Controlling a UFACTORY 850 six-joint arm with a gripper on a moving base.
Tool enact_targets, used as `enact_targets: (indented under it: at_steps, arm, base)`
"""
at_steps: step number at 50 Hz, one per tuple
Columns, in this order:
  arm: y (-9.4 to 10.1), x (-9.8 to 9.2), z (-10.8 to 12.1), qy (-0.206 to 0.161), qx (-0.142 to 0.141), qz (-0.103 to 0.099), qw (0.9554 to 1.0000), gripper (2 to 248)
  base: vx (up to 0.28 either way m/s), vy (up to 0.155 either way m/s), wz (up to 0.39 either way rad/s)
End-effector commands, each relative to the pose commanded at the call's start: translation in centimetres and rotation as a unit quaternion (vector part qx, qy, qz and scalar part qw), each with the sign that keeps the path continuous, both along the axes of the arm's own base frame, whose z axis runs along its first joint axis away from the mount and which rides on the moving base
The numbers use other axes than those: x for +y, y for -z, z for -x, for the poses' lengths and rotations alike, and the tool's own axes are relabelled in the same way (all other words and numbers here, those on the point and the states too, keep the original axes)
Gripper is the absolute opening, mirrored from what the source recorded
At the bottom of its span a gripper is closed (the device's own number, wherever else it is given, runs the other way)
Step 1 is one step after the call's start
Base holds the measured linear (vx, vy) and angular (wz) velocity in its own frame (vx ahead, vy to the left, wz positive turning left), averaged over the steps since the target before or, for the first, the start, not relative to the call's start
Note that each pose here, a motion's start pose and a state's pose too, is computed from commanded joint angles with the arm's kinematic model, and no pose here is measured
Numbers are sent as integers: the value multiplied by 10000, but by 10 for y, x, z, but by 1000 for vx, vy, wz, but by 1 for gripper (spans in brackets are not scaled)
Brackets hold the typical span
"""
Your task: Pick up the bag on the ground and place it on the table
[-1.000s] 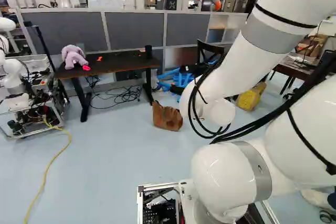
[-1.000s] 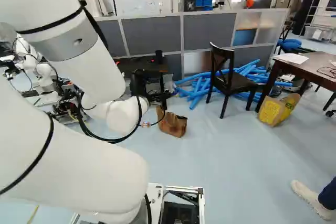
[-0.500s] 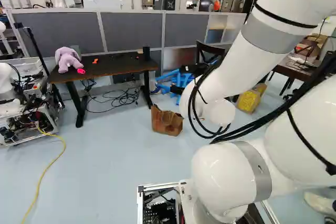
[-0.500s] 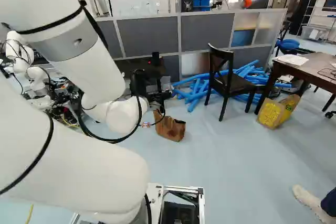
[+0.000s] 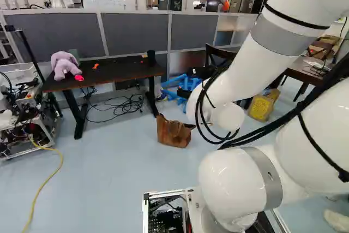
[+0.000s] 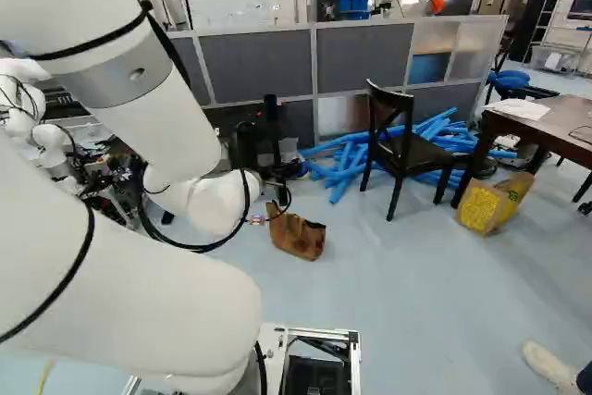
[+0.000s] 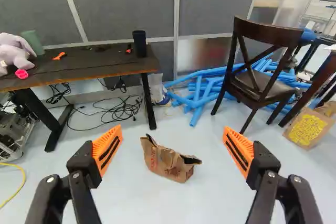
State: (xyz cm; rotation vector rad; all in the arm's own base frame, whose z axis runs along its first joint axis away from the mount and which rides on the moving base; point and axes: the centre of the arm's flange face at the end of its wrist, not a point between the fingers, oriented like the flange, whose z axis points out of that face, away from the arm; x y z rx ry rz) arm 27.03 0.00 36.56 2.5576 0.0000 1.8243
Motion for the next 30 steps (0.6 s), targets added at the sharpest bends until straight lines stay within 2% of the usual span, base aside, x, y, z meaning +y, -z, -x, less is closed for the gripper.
enact_targets:
  at_steps: [29,30]
  arm:
    - [0,0,0,0,0,0,10000,247]
    - [-1,0,-6,0,14,0,10000,247]
  base:
    - [167,-3,-17]
    - [148,-5,-19]
